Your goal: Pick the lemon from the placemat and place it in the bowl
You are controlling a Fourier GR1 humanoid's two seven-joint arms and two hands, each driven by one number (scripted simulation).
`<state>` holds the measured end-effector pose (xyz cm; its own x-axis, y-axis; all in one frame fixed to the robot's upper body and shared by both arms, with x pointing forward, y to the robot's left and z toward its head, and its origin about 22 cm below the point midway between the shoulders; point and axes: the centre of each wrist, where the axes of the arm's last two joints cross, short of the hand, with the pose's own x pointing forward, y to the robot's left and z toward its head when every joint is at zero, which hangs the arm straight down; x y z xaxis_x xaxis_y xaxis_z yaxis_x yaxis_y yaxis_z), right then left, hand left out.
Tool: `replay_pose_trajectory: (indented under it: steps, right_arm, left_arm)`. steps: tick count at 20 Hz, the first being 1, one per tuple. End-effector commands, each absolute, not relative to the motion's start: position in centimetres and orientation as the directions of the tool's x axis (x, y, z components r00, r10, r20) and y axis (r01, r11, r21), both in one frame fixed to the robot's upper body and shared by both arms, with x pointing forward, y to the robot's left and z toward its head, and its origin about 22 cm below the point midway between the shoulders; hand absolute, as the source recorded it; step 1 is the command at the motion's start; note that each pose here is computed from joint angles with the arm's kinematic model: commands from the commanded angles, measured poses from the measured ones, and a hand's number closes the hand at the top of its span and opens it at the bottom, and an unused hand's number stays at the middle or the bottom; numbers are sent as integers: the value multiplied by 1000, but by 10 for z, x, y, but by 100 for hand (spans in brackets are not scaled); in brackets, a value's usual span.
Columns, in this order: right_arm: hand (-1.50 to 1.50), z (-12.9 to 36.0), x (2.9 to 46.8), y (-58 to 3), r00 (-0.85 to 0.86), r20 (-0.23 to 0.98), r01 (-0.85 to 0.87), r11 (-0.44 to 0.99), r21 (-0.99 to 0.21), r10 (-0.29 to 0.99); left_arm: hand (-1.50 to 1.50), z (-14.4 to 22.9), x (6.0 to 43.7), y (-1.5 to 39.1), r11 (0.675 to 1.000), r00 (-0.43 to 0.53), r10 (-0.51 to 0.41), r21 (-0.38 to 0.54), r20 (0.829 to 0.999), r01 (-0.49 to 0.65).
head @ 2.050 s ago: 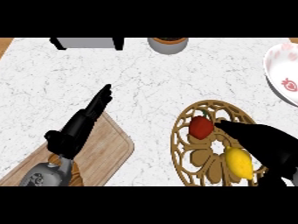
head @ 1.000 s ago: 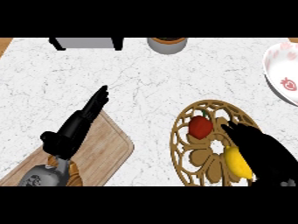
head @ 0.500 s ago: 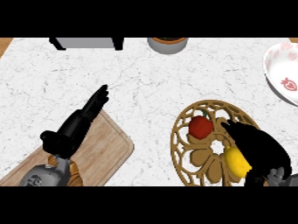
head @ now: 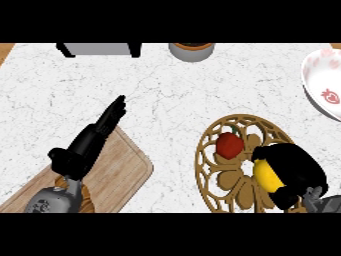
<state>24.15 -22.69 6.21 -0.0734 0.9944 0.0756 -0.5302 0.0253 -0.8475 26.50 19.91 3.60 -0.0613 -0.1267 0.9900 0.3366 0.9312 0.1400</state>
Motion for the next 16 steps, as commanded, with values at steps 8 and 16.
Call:
replay_pose_trajectory:
  steps: [8,16]
  right_arm:
    - [150,57,240,-224,-97,84,-441,33,-897,992]
    - [150,78,232,-318,-593,98,-332,-132,-934,799]
  left_arm:
    - [0,40,274,202,929,-63,-108,123,992,349]
    - [0,29,258,202,933,-53,-127,138,990,332]
